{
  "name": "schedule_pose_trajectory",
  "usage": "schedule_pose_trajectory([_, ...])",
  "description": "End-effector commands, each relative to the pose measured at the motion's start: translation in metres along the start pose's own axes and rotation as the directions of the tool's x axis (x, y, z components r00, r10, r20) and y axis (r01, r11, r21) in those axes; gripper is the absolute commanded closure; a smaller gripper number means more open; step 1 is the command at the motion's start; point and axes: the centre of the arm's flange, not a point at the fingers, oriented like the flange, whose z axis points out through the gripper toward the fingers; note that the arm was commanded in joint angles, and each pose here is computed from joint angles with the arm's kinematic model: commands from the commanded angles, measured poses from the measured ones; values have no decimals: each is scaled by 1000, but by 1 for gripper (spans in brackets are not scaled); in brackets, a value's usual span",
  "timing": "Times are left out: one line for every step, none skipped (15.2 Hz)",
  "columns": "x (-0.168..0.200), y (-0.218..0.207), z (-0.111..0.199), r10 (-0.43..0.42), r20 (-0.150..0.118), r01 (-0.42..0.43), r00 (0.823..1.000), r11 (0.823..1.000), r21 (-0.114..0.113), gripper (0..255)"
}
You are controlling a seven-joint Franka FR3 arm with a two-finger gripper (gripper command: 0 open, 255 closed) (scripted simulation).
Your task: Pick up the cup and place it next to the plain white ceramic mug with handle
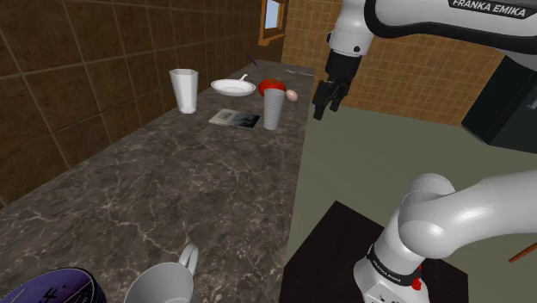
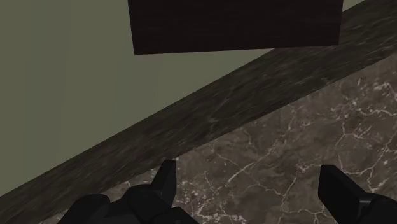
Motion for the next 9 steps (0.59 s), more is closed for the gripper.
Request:
schedule_pose_trajectory([0,0,0,0,0,0,1000,1000,0,0])
schedule_pose_trajectory([12,4,2,-10,-1,10,1000,1000,-3,0])
schedule_pose_trajectory([24,8,4,-20,-1,20,1000,1000,-6,0])
schedule_pose_trajectory([36,12,5,-30,-2,30,1000,1000,-8,0])
schedule_pose_trajectory([49,16,7,-39,-2,39,999,999,-11,0])
schedule_pose_trajectory([61,20,9,-49,-3,49,999,999,-14,0])
schedule_pose_trajectory([73,24,10,-59,-4,59,998,998,-17,0])
schedule_pose_trajectory([86,27,12,-69,-4,69,998,997,-20,0])
schedule_pose_trajectory([98,31,14,-79,-4,79,997,997,-22,0])
